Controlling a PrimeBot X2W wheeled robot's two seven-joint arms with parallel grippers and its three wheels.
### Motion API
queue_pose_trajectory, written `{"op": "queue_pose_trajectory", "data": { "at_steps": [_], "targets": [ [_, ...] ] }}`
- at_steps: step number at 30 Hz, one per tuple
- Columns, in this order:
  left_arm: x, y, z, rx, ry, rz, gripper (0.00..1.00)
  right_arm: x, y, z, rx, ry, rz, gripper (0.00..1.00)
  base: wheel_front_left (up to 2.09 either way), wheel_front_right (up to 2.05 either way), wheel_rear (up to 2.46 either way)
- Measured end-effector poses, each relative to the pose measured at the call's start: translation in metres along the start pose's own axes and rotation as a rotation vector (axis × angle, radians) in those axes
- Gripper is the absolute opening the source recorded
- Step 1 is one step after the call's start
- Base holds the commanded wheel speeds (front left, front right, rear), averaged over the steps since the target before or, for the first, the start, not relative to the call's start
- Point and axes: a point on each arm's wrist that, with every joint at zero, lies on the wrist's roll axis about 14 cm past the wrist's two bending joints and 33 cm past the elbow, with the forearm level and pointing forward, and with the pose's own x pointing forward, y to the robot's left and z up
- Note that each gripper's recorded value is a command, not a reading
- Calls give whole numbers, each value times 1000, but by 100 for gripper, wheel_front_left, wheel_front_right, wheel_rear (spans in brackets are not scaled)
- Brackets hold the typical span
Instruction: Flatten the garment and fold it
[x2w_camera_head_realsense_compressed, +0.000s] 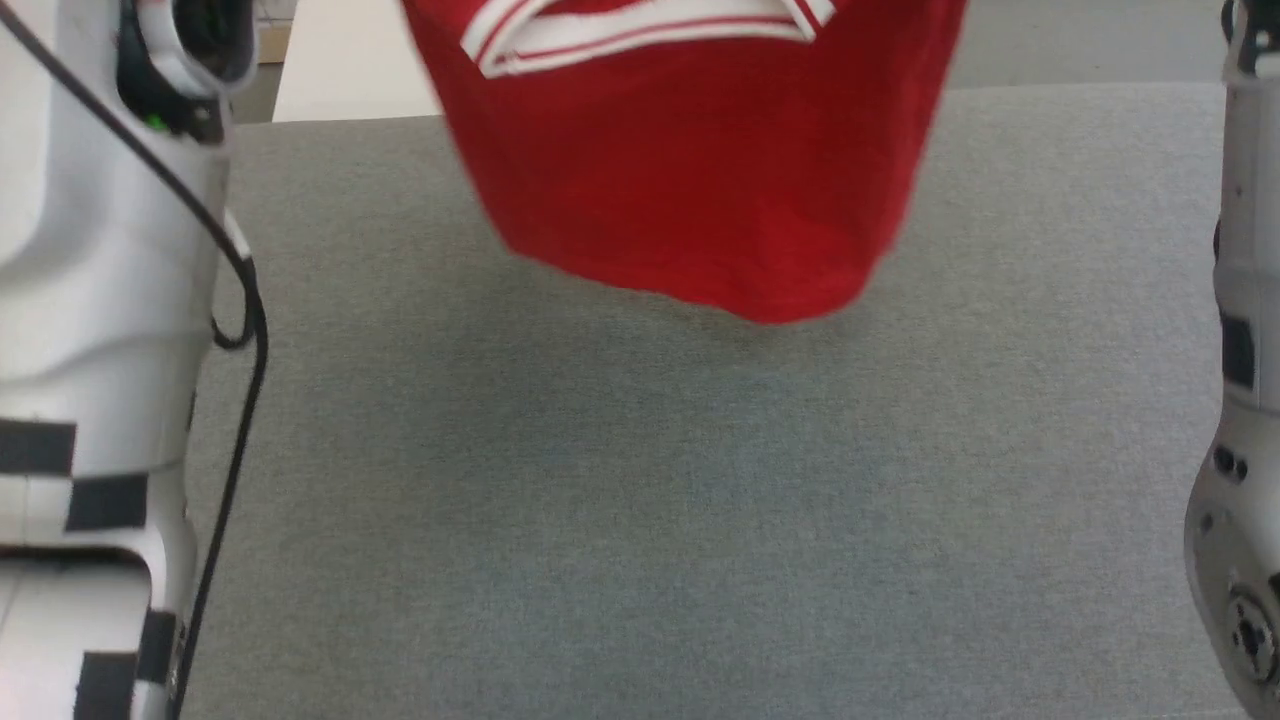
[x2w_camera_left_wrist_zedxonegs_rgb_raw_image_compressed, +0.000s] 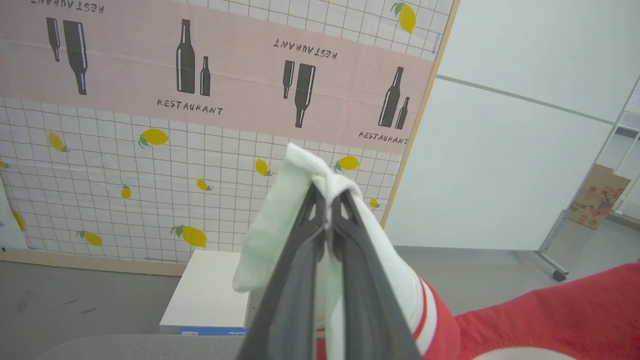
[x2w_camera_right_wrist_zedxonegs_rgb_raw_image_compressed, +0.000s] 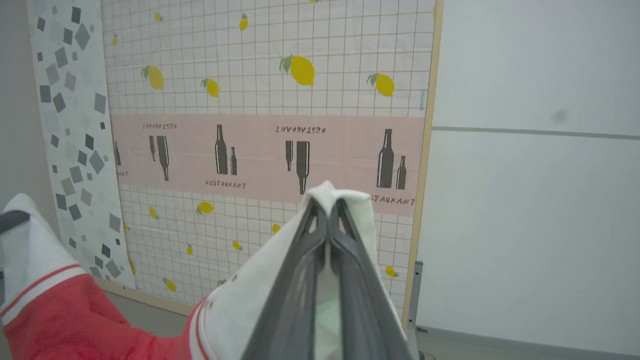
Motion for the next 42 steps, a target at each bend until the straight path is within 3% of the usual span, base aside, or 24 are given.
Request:
{"op": "queue_pose_trajectory", "data": {
  "at_steps": [9,19,30,37,42],
  "targets": [
    [42,9,-3,-39,17,65,0,38,-19,-24,-69,84,-60,0,0,0,0],
    [93,17,-8,-135,-225,62,0,78,-61,-82,-176,102,-149,0,0,0,0],
    [120,62,-81,-260,-339,70,0,114,-79,-156,-483,59,-92,0,0,0,0],
    [122,105,-155,-250,-239,107,0,118,-73,-243,-483,142,-20,0,0,0,0],
    [108,116,-202,-245,-104,84,0,114,-56,-277,-448,161,51,0,0,0,0]
  ]
}}
